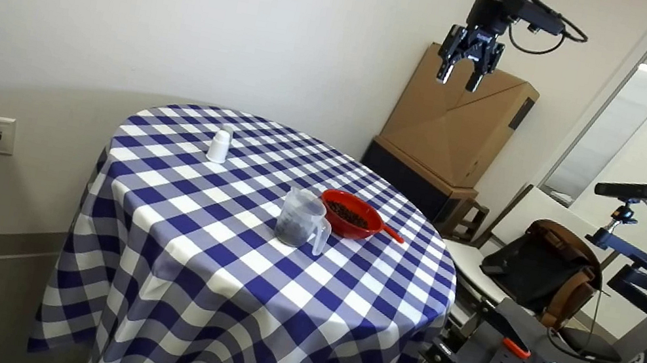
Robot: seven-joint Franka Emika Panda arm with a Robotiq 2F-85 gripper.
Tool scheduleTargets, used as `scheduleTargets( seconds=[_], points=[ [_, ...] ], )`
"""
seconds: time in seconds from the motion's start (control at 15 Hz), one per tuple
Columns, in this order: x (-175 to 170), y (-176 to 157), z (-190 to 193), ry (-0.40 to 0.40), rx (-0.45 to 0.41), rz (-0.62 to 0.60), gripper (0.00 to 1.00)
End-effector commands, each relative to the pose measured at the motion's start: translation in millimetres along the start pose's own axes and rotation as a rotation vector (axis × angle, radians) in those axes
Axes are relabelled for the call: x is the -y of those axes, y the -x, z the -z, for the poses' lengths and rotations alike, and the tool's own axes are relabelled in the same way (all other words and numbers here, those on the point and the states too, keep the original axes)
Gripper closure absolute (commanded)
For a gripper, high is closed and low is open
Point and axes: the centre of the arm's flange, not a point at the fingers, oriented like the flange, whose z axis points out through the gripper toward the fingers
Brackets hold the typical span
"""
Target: Use the spoon to
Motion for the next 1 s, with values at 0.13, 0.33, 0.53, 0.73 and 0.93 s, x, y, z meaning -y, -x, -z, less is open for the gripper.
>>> scheduleTargets(
  seconds=[0.13, 0.33, 0.53, 0.73, 0.93],
  points=[
    [-19, -14, -70, 0.01, 0.091, 0.09, 0.0],
    [-27, -14, -104, -0.01, 0.113, 0.129, 0.0],
    [-39, -17, -127, -0.019, 0.1, 0.138, 0.0],
    [-54, -22, -149, -0.028, 0.084, 0.129, 0.0],
    [-62, -28, -178, -0.048, 0.081, 0.132, 0.0]
  ],
)
